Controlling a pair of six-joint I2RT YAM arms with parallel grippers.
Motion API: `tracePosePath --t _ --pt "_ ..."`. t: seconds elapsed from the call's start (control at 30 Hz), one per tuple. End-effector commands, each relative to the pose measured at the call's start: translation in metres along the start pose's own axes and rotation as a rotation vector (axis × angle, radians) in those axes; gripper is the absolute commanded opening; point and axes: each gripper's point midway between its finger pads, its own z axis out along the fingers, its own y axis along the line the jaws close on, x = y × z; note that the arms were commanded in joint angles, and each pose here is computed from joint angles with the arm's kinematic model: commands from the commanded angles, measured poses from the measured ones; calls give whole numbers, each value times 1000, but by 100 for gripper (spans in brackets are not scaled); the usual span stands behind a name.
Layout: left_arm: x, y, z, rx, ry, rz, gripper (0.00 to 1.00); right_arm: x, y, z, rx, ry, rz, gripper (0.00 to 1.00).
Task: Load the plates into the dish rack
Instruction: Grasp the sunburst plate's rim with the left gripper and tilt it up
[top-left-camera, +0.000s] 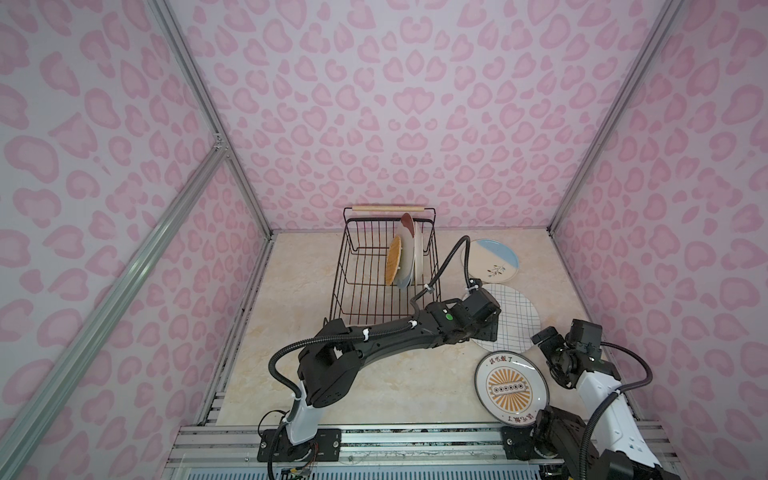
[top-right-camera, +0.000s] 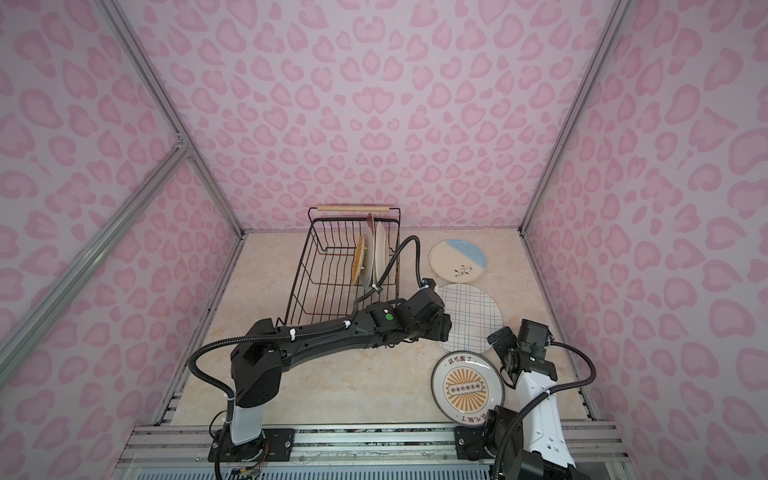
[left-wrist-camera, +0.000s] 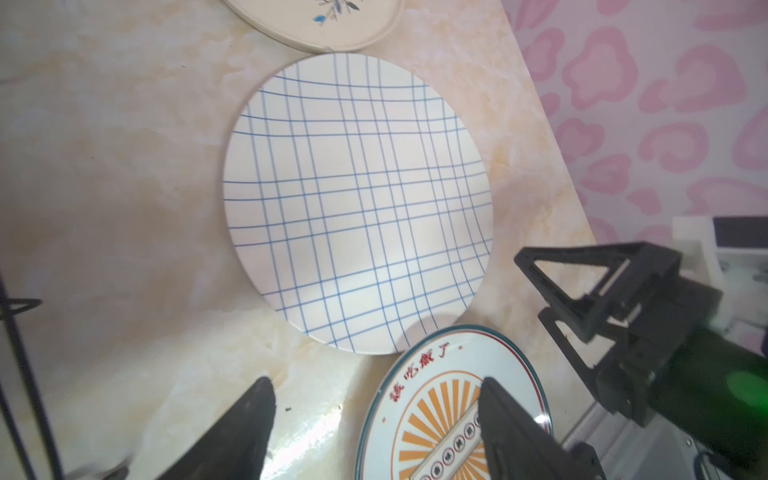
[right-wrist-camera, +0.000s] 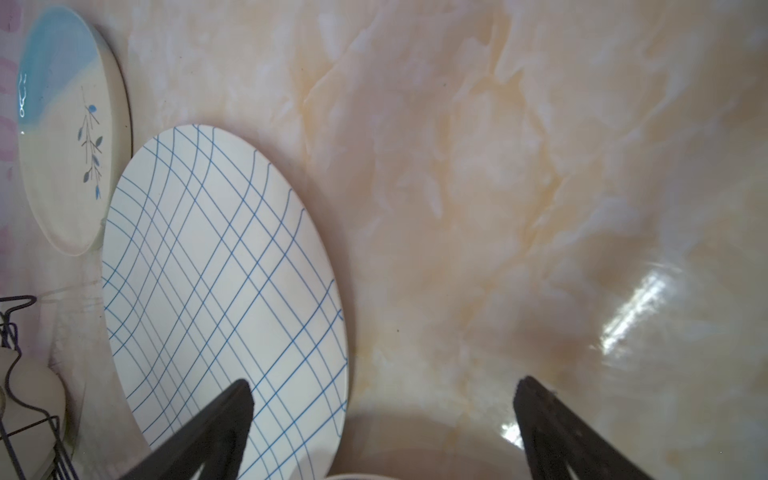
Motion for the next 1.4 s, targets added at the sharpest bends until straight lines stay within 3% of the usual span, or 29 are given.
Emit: tracePosePath --t 0.0,0.13,0.5,0.73,1.07,1.37 --pt "16 -35 -15 110 52 74 78 2 -17 -2 78 2 9 98" --pt "51 -44 -20 133 134 147 78 9 -18 0 57 28 20 98" --pt "114 -24 -5 168 280 160 74 16 -13 -1 2 42 25 98" --pt "128 -3 8 100 297 111 73 22 -17 1 3 53 21 98" --pt "138 -6 31 134 332 31 70 25 -14 3 -17 67 18 97" --pt "141 1 40 129 341 -35 60 28 -17 7 -18 74 21 97"
